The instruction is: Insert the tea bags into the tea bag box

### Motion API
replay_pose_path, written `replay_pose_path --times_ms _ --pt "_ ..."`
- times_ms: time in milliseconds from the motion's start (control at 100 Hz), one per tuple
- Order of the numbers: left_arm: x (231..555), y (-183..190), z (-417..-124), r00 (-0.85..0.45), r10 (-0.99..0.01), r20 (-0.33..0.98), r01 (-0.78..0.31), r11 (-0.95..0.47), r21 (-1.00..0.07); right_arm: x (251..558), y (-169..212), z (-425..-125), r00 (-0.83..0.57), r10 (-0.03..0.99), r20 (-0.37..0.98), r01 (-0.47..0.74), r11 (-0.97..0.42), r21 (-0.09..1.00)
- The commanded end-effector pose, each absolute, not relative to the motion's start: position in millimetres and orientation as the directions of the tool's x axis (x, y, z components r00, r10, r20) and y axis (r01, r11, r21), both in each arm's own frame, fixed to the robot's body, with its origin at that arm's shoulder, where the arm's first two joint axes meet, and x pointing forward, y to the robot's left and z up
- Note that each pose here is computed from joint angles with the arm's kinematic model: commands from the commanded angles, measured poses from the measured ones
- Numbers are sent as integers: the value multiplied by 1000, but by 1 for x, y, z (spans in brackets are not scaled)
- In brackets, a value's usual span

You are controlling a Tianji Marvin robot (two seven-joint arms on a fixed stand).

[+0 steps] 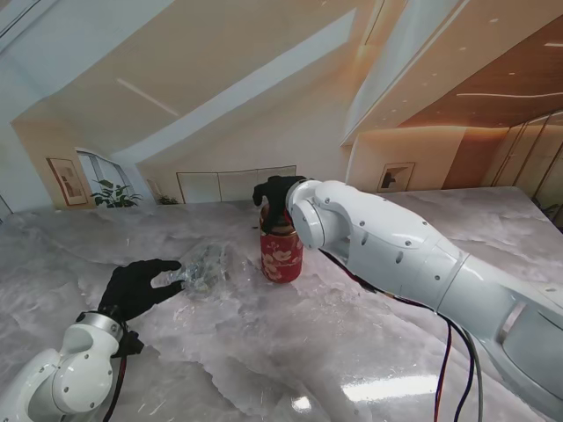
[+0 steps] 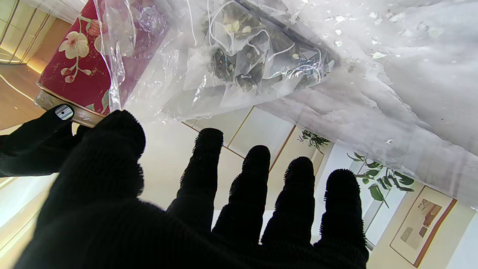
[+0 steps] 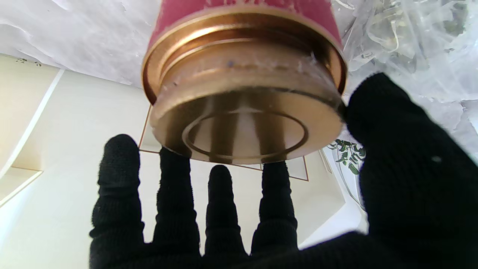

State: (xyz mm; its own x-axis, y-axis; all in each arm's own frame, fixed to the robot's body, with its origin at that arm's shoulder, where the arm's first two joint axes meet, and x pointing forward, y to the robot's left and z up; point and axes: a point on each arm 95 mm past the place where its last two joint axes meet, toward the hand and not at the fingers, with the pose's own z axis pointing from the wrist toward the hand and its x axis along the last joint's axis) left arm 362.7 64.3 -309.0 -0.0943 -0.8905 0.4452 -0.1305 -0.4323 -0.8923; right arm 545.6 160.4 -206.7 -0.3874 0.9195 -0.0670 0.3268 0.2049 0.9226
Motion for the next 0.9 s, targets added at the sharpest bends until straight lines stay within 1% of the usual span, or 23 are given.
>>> replay_pose_path --times_ms 0,390,890 --pt "361 61 -310 -100 -885 454 -146 -438 -887 544 160 -207 -387 919 -75 335 216 917" --pt "362 60 -310 -100 -884 456 -152 -439 -886 544 157 -206 -378 921 -93 333 228 915" --pt "364 59 -310 -103 -885 455 -158 -437 -885 544 154 -206 -371 925 -81 342 217 914"
